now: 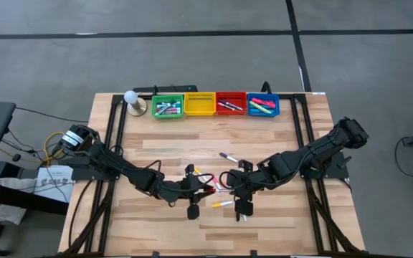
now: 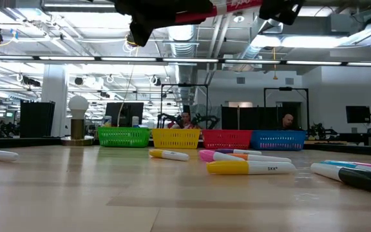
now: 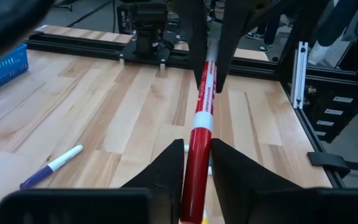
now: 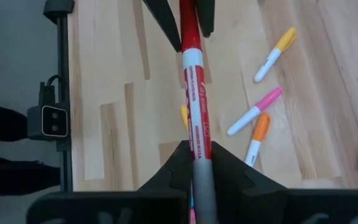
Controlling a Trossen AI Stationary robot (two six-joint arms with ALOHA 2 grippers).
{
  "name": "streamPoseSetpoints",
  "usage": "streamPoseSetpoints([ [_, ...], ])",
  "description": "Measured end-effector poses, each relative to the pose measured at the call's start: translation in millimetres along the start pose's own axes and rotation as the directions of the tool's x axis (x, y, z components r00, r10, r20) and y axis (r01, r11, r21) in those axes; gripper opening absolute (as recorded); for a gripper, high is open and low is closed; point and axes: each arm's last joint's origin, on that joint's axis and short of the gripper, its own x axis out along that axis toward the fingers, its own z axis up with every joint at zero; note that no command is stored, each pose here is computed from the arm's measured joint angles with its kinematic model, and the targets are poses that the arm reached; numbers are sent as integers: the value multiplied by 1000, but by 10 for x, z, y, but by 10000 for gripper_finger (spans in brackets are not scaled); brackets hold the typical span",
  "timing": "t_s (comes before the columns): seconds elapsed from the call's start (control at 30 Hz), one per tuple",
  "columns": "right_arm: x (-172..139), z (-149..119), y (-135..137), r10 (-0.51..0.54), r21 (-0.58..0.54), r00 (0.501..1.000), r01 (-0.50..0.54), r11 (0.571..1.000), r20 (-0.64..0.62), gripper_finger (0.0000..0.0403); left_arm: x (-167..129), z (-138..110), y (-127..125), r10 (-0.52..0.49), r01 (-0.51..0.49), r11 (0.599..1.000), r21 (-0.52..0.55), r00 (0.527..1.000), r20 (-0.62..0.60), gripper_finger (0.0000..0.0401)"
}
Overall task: Pick & Place Markers
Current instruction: Put the red marker pen into the red basket
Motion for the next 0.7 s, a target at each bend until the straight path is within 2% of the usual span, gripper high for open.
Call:
streamPoseSetpoints([
  [0.13,0,-2,0,2,0,1000,-2,1000,-3,21,6,11,11,-30,30,1000,-7,1000,-5,101],
  [0.33,3,12,-26,-4,4,1000,4,1000,-1,21,-28,101,55,-71,71,997,-18,997,8,161],
  [0.5,11,47,-112,-24,23,1000,24,999,-6,21,-194,318,98,-84,81,996,41,994,67,197],
  [0.7,22,104,-347,-94,68,995,96,993,-40,21,-465,607,185,-91,85,995,49,985,149,206],
])
